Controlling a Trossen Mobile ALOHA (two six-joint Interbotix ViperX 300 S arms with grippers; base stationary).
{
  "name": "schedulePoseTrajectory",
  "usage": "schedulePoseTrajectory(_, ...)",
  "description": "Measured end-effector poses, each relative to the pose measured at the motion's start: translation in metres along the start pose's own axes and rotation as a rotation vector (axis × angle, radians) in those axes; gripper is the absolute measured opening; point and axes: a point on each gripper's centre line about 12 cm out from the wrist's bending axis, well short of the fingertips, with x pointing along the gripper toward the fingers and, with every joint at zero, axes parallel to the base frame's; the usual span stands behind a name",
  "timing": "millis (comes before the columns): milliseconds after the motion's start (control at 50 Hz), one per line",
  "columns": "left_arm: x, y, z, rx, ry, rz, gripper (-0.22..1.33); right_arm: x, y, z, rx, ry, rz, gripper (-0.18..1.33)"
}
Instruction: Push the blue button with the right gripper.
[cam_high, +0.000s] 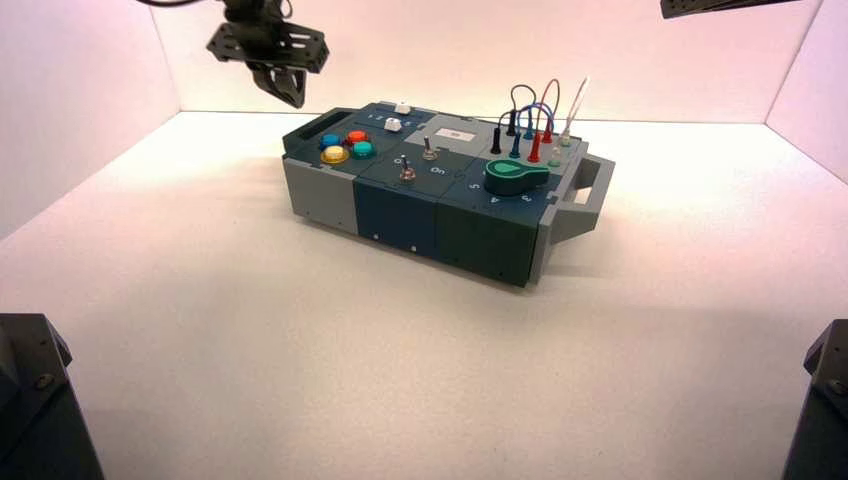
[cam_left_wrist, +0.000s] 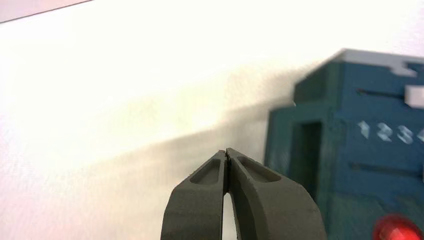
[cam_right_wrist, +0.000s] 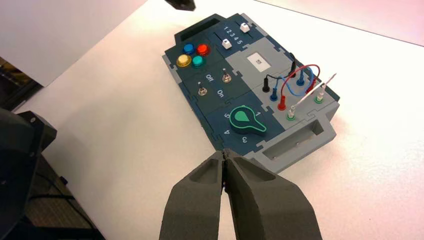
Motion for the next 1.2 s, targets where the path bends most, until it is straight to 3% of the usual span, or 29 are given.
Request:
schedulePoseTrajectory(280,0.023,0.006,0.011,-0.006,0.038,-0.010,-0.17,-0.001,0.000,0.001,-0.002,-0.003,0.001,-0.14)
schedulePoseTrajectory(500,0.025,-0.007,0.012,0.018,0.061,-0.028,-0.17,0.000,0.000,0.001,-0.003,-0.002,-0.001,-0.14)
schedulePoseTrajectory(660,0.025,-0.026,0.007,0.058,0.077,-0.047,-0.16,0.000,0.000,0.000,-0.004,0.001,-0.002,-0.14)
schedulePoseTrajectory(1020,0.012,-0.030,-0.014,0.057,0.112,-0.052,-0.17,0.000,0.000,0.000,-0.002,0.001,-0.002,-0.14)
schedulePoseTrajectory(1200,0.010,-0.035,-0.016,0.074,0.113,-0.057,-0.16,0.000,0.000,0.000,-0.001,0.000,-0.002,-0.14)
